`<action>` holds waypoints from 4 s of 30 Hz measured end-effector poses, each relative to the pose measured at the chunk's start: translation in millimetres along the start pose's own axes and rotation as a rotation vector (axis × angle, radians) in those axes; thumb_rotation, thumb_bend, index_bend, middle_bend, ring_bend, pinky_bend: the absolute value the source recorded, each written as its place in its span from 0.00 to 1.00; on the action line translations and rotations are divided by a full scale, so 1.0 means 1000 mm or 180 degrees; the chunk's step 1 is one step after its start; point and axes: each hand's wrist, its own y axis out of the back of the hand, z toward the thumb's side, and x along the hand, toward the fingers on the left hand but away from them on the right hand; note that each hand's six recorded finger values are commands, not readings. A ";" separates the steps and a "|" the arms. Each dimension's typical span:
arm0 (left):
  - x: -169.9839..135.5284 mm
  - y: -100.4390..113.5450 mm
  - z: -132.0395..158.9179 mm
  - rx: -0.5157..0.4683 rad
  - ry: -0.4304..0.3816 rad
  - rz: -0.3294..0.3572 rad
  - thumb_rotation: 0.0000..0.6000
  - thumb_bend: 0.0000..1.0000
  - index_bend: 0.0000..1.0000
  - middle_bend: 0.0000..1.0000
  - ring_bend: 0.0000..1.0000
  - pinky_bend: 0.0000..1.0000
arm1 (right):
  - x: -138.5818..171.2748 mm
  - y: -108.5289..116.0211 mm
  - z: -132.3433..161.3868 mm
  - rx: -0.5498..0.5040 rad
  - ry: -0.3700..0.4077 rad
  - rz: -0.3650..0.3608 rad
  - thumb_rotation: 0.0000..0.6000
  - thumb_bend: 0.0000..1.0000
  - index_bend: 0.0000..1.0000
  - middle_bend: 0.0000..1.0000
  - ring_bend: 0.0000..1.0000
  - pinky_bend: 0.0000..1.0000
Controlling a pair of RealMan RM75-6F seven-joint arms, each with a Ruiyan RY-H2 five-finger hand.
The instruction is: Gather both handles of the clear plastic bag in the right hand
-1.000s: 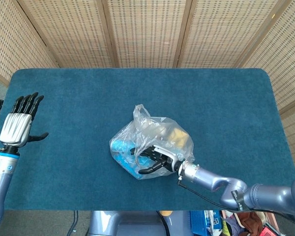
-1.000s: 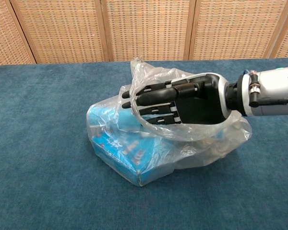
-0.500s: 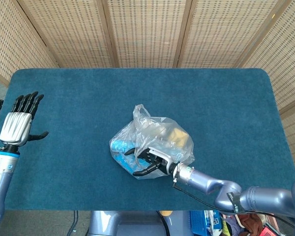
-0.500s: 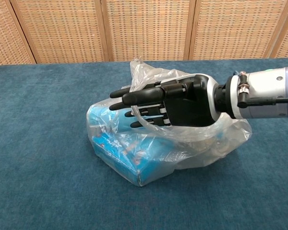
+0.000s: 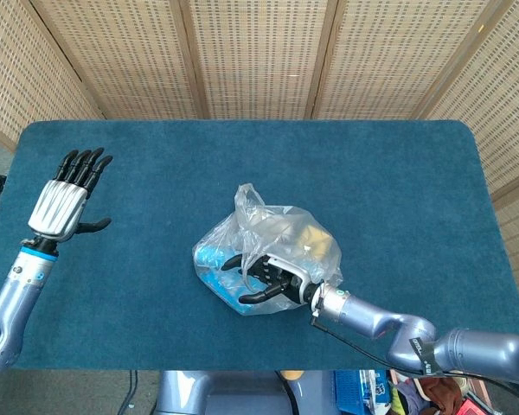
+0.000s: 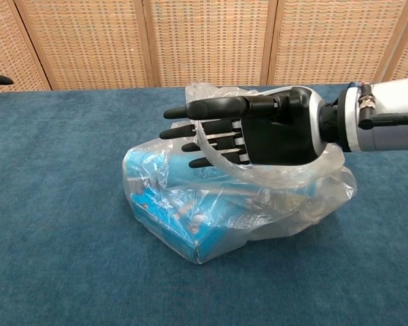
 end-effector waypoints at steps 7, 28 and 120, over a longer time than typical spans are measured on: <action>0.033 -0.018 0.032 0.0074 -0.0612 0.0178 1.00 0.00 0.01 0.00 0.00 0.06 | 0.007 0.001 0.001 -0.0020 -0.0017 0.0042 1.00 0.01 0.26 0.23 0.02 0.00; 0.110 -0.049 0.142 0.0603 -0.1707 0.0271 1.00 0.06 0.04 0.00 0.05 0.14 | 0.027 0.018 0.013 -0.0059 -0.0040 0.0091 1.00 0.03 0.23 0.23 0.02 0.00; 0.035 -0.105 0.098 -0.0374 -0.1435 -0.0163 1.00 0.41 0.39 0.34 0.29 0.34 | 0.031 0.040 0.026 -0.0112 0.0059 -0.0135 1.00 0.05 0.23 0.23 0.03 0.00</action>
